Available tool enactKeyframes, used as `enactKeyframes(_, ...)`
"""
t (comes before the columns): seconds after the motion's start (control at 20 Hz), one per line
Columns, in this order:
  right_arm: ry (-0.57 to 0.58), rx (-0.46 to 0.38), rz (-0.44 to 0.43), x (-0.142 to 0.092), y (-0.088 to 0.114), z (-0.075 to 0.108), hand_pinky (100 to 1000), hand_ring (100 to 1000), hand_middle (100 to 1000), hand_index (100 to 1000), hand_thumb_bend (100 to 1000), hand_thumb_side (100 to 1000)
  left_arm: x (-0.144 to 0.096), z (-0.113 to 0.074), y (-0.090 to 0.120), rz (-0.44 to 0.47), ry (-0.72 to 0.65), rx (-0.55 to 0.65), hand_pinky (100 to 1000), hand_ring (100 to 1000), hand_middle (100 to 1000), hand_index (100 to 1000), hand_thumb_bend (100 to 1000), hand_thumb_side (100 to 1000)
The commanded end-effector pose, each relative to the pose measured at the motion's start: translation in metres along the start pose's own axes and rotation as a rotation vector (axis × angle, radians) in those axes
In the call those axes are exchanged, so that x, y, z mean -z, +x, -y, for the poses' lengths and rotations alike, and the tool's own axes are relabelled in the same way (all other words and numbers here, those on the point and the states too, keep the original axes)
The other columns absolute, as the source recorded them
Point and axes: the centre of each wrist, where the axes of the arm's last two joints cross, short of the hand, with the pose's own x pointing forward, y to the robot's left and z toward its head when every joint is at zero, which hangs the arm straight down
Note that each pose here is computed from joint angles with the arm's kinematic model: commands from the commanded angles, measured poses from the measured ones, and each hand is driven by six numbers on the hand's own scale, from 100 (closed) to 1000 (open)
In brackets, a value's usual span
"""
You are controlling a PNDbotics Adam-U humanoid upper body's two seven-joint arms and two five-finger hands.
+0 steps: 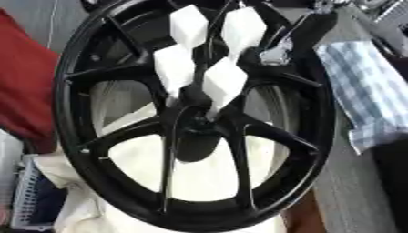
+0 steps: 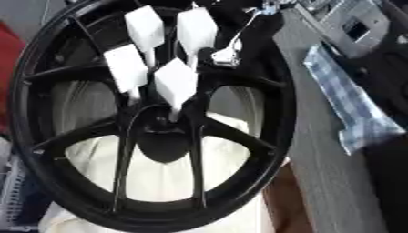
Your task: Pull the pin out of the wheel hub.
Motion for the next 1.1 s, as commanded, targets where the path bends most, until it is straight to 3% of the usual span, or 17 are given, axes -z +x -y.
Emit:
enactKeyframes(0.05,-0.062,0.001,-0.023,-0.023,0.008,0.026,925,932,357,501,100,315,0.003,-0.006,0.006,0.025,0.004,0.018,646,543,569,703,100,600)
enactKeyframes(0.15,-0.109,0.020,-0.033,-0.033,0.009,0.036,928,935,356,501,100,292,0.002,-0.007,0.005,0.021,0.007,0.025,647,543,569,703,100,599)
enactKeyframes(0.2,-0.137,0.030,-0.039,-0.039,0.009,0.041,928,936,362,500,100,604,0.002,-0.008,0.005,0.019,0.010,0.029,647,543,569,703,100,599)
enactKeyframes(0.25,-0.168,0.041,-0.049,-0.047,0.008,0.046,929,936,354,499,100,262,0.001,-0.009,0.004,0.017,0.012,0.033,647,543,570,704,100,597)
enactKeyframes(0.65,-0.378,0.094,-0.180,-0.131,-0.011,0.053,916,926,400,543,100,100,-0.004,-0.020,0.000,0.005,0.071,0.076,647,544,571,704,100,593)
enactKeyframes(0.9,-0.526,0.182,-0.282,-0.181,-0.037,0.043,927,954,456,603,100,100,-0.006,-0.024,-0.002,-0.004,0.115,0.089,646,544,570,704,100,591)
enactKeyframes(1.0,-0.588,0.242,-0.334,-0.194,-0.052,0.030,950,1000,515,665,100,106,-0.007,-0.026,-0.003,-0.008,0.130,0.093,646,544,570,704,100,592)
enactKeyframes(1.1,-0.644,0.297,-0.397,-0.204,-0.068,0.012,993,1000,695,814,100,182,-0.008,-0.026,-0.004,-0.011,0.140,0.096,646,544,570,704,100,592)
